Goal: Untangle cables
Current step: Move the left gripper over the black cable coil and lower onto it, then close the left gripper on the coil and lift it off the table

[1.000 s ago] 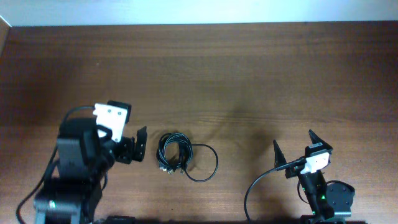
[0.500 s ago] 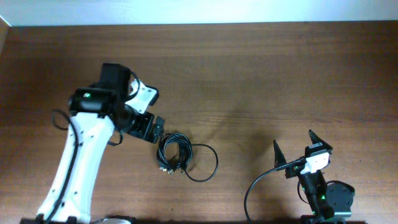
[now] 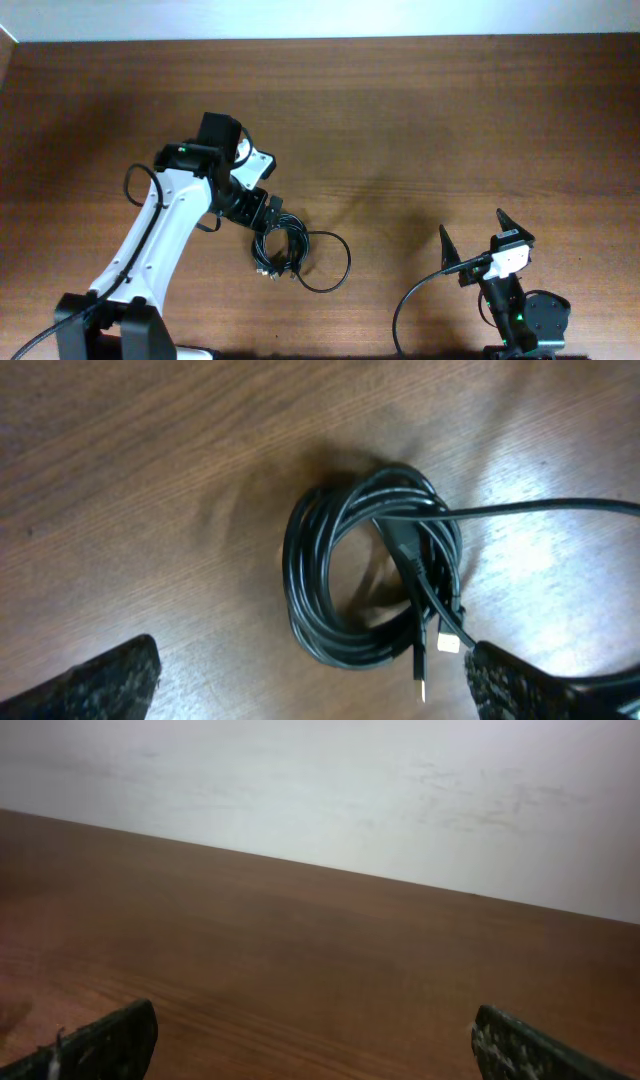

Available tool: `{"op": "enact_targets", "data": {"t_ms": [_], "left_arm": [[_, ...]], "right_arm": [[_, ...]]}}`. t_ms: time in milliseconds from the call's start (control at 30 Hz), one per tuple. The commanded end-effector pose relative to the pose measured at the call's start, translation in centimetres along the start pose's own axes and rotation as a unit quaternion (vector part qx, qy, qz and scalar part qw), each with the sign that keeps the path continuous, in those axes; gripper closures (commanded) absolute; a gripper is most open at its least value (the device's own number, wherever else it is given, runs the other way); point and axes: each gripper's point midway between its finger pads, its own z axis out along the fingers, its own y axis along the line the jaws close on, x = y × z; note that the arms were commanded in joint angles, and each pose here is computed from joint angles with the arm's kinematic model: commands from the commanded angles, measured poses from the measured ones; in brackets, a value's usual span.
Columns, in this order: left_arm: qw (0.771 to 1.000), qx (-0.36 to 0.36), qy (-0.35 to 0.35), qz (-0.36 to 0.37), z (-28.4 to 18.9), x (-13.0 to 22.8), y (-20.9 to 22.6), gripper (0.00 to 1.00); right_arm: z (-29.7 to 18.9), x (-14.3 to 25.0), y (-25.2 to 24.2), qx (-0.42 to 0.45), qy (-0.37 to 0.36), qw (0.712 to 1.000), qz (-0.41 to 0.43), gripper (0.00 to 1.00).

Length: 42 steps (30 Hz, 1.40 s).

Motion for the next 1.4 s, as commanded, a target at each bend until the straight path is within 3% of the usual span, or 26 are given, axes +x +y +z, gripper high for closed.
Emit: {"op": "enact_targets", "data": {"t_ms": [0,467,767,1100,1167,1200,1267,1300,1367], "left_arm": [[1.0,0.0,0.009,-0.012,1.8,0.8,0.2,0.01],[1.0,0.004,0.007,-0.011,6.5,2.5,0.6,0.01],[1.0,0.003,0.002,-0.01,6.8,2.3,0.7,0.01],[0.998,0.015,0.053,-0.02,9.5,4.3,0.7,0.02],[0.999,0.014,0.049,-0.019,9.5,4.1,0.8,0.12],[0.999,0.014,0.049,-0.02,9.5,4.1,0.8,0.3],[0.999,0.014,0.049,-0.02,9.5,4.1,0.8,0.51],[0.999,0.014,0.049,-0.02,9.5,4.1,0.8,0.78],[0.999,0.024,0.045,-0.02,9.5,4.0,0.4,1.0]], "right_arm": [[0.0,0.2,0.0,0.003,0.002,1.0,0.001,0.01],[0.0,0.2,0.0,0.003,0.002,1.0,0.001,0.01],[0.0,0.2,0.0,0.003,0.002,1.0,0.001,0.01],[0.0,0.2,0.0,0.003,0.002,1.0,0.001,0.01],[0.0,0.2,0.0,0.003,0.002,1.0,0.001,0.01],[0.0,0.2,0.0,0.003,0.002,1.0,0.001,0.01],[0.0,0.2,0.0,0.003,0.002,1.0,0.001,0.01],[0.0,0.2,0.0,0.003,0.002,1.0,0.001,0.01],[0.0,0.2,0.0,0.003,0.002,1.0,0.001,0.01]]}}
